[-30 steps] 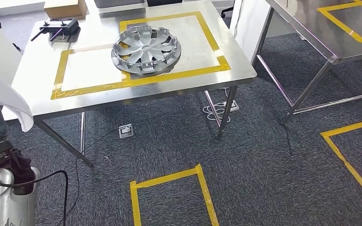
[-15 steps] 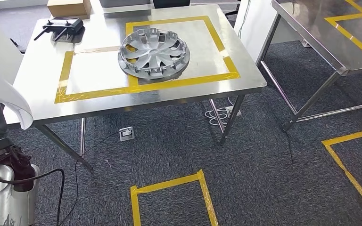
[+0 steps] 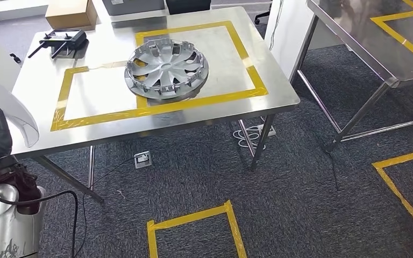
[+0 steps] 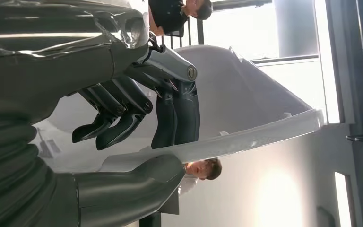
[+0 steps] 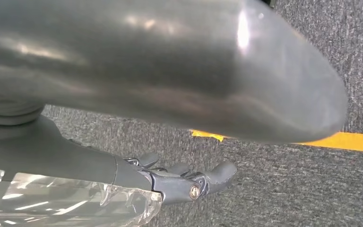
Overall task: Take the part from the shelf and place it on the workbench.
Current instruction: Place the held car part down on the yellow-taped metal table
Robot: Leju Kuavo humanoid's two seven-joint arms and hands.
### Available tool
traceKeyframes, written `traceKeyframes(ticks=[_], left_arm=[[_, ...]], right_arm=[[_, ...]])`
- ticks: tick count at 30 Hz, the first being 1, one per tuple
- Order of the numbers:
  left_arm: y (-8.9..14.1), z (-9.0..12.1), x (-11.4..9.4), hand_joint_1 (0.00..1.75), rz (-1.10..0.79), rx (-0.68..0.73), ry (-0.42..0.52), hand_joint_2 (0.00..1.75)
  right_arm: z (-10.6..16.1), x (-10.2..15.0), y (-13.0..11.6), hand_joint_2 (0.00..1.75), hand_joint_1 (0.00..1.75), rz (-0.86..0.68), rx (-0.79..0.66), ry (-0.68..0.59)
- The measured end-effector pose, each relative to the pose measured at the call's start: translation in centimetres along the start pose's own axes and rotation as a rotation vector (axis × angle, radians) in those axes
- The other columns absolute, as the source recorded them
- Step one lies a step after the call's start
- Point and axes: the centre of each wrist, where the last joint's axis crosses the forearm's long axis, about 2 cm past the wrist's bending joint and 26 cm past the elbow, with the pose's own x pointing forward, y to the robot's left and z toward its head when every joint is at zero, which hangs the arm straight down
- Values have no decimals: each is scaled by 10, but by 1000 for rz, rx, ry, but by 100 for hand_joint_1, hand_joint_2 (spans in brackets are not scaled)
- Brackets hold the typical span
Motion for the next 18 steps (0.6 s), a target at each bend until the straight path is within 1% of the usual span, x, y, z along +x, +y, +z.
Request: traceKeyframes(ticks=[11, 18], left_arm=[[7, -3, -6, 175, -41, 14, 7, 175], [9, 3, -9, 175, -49, 19, 25, 175]], right_arm=[[1, 1, 4, 0, 0, -6, 5, -6], [1, -1, 3, 0, 0, 0, 4, -1]])
